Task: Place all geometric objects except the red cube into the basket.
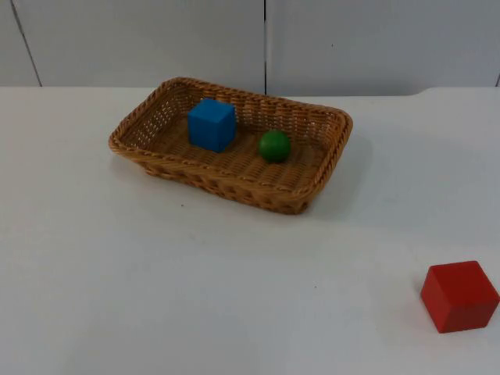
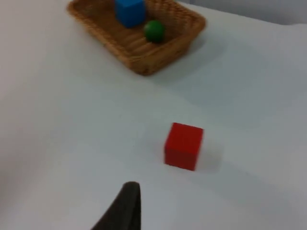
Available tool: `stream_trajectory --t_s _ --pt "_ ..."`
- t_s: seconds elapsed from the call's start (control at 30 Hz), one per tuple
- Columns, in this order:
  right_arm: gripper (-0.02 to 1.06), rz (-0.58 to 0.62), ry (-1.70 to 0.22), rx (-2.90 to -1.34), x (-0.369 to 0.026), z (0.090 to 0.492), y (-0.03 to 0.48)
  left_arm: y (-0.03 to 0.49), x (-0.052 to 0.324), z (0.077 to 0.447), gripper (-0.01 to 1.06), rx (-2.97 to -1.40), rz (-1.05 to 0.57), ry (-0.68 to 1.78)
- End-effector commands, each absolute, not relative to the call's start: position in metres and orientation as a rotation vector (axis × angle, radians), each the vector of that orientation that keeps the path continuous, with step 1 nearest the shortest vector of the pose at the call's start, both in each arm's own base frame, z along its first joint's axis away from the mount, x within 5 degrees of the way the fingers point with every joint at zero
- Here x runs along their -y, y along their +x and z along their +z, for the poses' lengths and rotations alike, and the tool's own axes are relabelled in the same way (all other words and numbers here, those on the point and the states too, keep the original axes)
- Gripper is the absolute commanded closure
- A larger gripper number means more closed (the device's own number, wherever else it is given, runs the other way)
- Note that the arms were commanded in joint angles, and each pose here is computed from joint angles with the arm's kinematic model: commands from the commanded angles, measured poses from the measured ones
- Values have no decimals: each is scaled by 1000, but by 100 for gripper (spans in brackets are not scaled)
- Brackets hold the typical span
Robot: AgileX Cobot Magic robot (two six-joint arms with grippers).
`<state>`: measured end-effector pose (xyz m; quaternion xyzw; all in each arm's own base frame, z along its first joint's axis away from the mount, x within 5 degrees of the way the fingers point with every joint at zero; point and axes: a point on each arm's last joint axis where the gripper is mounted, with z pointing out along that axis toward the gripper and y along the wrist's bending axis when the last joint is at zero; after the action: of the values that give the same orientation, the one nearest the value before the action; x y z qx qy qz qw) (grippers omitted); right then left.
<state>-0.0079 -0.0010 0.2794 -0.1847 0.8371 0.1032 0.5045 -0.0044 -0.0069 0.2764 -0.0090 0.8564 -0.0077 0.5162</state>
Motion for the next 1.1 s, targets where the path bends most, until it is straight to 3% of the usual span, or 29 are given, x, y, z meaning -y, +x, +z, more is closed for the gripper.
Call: stream_trajectory --t_s 0.0,0.3,1.07 --pt "-1 202 -351 -2021 0 280 -8 -4 7 275 0 -2061 -12 -31" --pt "-1 65 -127 -2042 -2 280 -8 -4 7 275 0 -2061 -12 -31" --pt "-1 43 -90 -2044 -2 280 -8 -4 6 275 0 -2062 -3 -29"
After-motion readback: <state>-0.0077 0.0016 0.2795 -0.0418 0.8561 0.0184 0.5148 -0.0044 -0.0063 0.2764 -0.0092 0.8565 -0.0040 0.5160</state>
